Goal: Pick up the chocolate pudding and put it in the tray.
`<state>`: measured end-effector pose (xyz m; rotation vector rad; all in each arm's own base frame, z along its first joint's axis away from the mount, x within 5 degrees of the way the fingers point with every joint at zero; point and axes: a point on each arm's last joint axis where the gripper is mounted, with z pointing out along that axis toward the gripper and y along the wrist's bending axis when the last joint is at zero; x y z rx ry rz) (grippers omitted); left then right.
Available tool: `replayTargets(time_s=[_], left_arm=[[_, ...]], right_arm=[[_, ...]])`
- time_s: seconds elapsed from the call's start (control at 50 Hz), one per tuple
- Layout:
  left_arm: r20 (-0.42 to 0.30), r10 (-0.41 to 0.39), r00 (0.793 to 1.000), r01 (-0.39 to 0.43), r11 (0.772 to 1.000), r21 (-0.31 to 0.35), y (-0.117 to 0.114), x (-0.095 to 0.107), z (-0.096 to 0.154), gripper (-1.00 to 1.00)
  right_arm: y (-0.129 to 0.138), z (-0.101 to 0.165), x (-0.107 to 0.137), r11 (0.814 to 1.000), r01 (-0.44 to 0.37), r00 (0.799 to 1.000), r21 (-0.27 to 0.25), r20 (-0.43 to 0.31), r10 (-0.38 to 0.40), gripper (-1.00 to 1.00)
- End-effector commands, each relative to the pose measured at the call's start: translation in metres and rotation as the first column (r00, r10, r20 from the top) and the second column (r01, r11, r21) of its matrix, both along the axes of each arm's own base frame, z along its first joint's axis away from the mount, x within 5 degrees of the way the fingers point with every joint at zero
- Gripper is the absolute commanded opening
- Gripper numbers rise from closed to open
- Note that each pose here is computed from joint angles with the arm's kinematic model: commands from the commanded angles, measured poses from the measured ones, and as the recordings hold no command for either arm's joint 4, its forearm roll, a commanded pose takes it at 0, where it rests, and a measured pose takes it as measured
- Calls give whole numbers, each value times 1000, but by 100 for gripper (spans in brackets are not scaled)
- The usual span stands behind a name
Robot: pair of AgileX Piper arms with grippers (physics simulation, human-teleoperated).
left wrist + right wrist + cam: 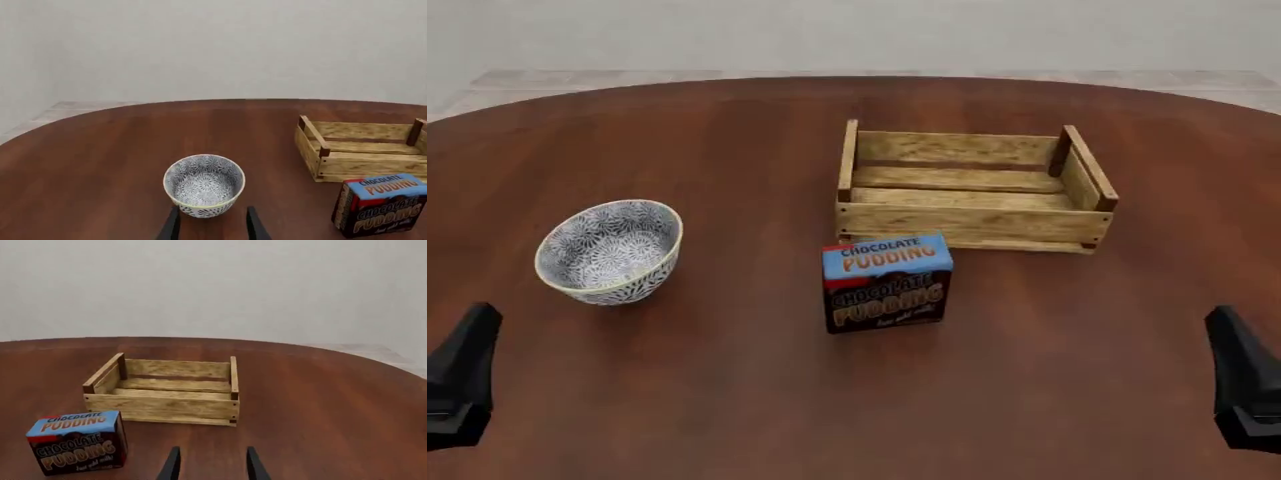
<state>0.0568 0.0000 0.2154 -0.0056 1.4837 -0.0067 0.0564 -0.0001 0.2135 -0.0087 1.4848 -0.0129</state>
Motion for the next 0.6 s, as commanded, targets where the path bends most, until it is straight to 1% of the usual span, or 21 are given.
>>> replayTargets(time_s=[0.02,0.04,0.06,0.08,0.16,0.22,0.38,0.42,0.44,0.46,0.48,0.52,0.56,0.6], left_arm=[[18,-18,1000,17,1000,26,-1,-2,9,100],[19,-20,1000,19,999,25,-1,-2,10,100],[22,-18,1000,17,1000,26,-1,-3,11,100],[24,-20,1000,19,999,28,-1,-3,13,100],[23,-25,999,24,999,39,-2,-4,14,100],[30,-26,999,24,999,43,-2,-4,18,100],[28,-36,999,34,998,53,-2,-4,17,100],[25,-47,999,46,998,47,-3,-4,15,100],[22,-67,998,66,997,33,-4,-4,15,100],[15,-66,998,66,997,28,-4,-4,14,100],[18,-55,998,54,998,38,-3,-4,14,100],[13,-63,998,62,998,30,-3,-4,16,100],[12,-61,998,61,997,37,-3,-4,17,100],[-1,-67,998,67,997,38,-4,0,19,100]], right_arm=[[-1,0,1,998,24,1000,-53,-6,-24,100],[-1,0,1,999,27,1000,-44,-6,-27,100],[-2,0,1,999,41,999,-14,-2,-42,100],[-2,1,1,999,43,999,1,-2,-43,100],[-2,1,1,999,33,999,-6,-4,-33,100],[-2,1,1,999,32,999,4,-5,-32,100],[-2,1,1,1000,28,1000,8,-4,-28,100],[-2,1,1,1000,29,1000,8,-4,-29,100],[-2,2,1,1000,29,1000,8,-4,-29,100],[-2,2,1,1000,28,1000,10,-4,-28,100],[-2,2,1,1000,28,1000,10,-4,-28,100],[-2,2,1,1000,28,1000,10,-4,-28,100],[-2,2,1,1000,27,1000,10,-5,-27,100],[-2,1,1,1000,27,1000,13,-6,-27,100]])
